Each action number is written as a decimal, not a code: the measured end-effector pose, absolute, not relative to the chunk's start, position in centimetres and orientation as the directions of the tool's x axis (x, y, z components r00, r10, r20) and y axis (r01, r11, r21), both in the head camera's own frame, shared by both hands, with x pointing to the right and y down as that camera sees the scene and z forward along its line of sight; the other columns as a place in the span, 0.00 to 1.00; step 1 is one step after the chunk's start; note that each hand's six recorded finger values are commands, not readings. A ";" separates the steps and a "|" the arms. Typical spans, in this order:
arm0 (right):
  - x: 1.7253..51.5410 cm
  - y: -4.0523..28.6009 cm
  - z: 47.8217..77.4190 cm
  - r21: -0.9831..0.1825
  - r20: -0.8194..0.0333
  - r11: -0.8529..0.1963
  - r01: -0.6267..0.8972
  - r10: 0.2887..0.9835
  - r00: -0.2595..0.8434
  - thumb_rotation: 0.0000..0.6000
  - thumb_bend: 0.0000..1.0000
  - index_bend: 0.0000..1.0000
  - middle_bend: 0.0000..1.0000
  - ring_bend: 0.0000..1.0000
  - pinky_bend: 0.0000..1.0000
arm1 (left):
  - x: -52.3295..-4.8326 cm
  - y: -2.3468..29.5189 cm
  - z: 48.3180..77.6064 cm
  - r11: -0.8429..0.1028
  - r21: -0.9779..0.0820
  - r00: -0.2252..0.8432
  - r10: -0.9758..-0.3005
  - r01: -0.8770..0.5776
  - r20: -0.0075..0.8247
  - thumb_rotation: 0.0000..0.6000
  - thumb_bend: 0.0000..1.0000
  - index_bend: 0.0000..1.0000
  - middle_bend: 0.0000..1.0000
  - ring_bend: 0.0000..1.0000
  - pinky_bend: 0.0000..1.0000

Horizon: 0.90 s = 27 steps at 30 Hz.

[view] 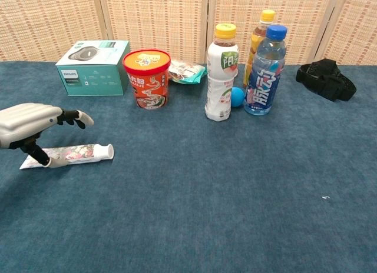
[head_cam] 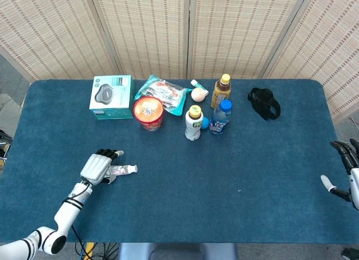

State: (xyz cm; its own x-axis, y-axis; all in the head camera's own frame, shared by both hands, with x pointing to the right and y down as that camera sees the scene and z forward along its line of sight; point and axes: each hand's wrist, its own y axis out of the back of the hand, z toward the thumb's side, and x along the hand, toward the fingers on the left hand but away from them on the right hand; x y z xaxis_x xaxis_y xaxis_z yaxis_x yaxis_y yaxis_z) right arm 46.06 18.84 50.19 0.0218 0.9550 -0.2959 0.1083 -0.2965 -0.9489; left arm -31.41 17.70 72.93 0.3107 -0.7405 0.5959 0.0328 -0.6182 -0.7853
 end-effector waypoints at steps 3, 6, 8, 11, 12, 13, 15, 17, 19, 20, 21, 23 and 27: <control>46.1 18.9 50.2 -0.949 -0.295 -0.296 0.109 0.955 0.021 1.00 0.18 0.17 0.20 0.04 0.00 | -31.9 17.0 72.7 -0.592 -0.805 0.293 -0.763 0.039 0.576 1.00 0.19 0.19 0.22 0.19 0.19; 46.1 18.9 50.2 -0.949 -0.295 -0.295 0.110 0.955 0.019 1.00 0.18 0.17 0.20 0.04 0.00 | -32.1 17.1 72.7 -0.602 -0.798 0.289 -0.759 0.028 0.583 1.00 0.19 0.20 0.22 0.19 0.19; 46.2 18.9 50.2 -0.949 -0.295 -0.296 0.110 0.955 0.020 1.00 0.18 0.17 0.20 0.04 0.00 | -32.1 17.3 72.6 -0.623 -0.783 0.289 -0.747 0.011 0.598 1.00 0.19 0.23 0.22 0.19 0.19; 46.2 19.0 50.3 -0.948 -0.298 -0.298 0.112 0.954 0.020 1.00 0.18 0.17 0.20 0.04 0.00 | -32.2 17.7 72.5 -0.643 -0.766 0.292 -0.729 0.019 0.619 1.00 0.19 0.26 0.22 0.19 0.19; 46.2 19.0 50.3 -0.948 -0.298 -0.299 0.113 0.954 0.021 1.00 0.18 0.17 0.20 0.04 0.00 | -32.2 17.8 72.6 -0.645 -0.764 0.291 -0.726 0.027 0.623 1.00 0.19 0.27 0.23 0.19 0.19; 46.2 19.0 50.3 -0.948 -0.298 -0.299 0.114 0.954 0.021 1.00 0.18 0.17 0.20 0.04 0.00 | -32.2 17.9 72.6 -0.647 -0.762 0.290 -0.723 0.035 0.627 1.00 0.19 0.29 0.23 0.19 0.19; 46.2 19.0 50.2 -0.948 -0.297 -0.298 0.115 0.955 0.022 1.00 0.18 0.17 0.20 0.04 0.00 | -32.2 18.1 72.8 -0.651 -0.758 0.284 -0.719 0.043 0.634 1.00 0.19 0.31 0.24 0.19 0.19; 46.3 19.0 50.2 -0.948 -0.297 -0.297 0.117 0.955 0.021 1.00 0.18 0.17 0.20 0.04 0.00 | -32.1 18.2 72.9 -0.652 -0.757 0.281 -0.720 0.040 0.635 1.00 0.19 0.33 0.25 0.19 0.19; 46.4 19.1 50.1 -0.947 -0.298 -0.298 0.117 0.955 0.017 1.00 0.18 0.17 0.20 0.04 0.00 | -32.0 18.2 72.9 -0.651 -0.758 0.279 -0.721 0.039 0.634 1.00 0.19 0.34 0.26 0.19 0.19; 46.5 19.1 50.1 -0.947 -0.298 -0.297 0.118 0.955 0.016 1.00 0.18 0.17 0.20 0.04 0.00 | -32.0 18.1 73.0 -0.651 -0.758 0.278 -0.722 0.037 0.634 1.00 0.19 0.35 0.26 0.19 0.19; 46.5 19.2 50.1 -0.948 -0.297 -0.297 0.118 0.955 0.015 1.00 0.18 0.17 0.20 0.04 0.00 | -32.0 18.1 73.1 -0.651 -0.758 0.277 -0.722 0.035 0.634 1.00 0.19 0.35 0.26 0.19 0.19; 46.6 19.2 50.1 -0.948 -0.297 -0.296 0.118 0.955 0.014 1.00 0.18 0.17 0.20 0.04 0.00 | -31.9 18.0 73.2 -0.652 -0.757 0.275 -0.722 0.033 0.635 1.00 0.19 0.36 0.26 0.19 0.19; 46.6 19.3 50.1 -0.947 -0.298 -0.297 0.119 0.955 0.014 1.00 0.18 0.17 0.20 0.04 0.00 | -31.8 17.9 73.3 -0.655 -0.754 0.274 -0.720 0.034 0.638 1.00 0.19 0.37 0.26 0.19 0.19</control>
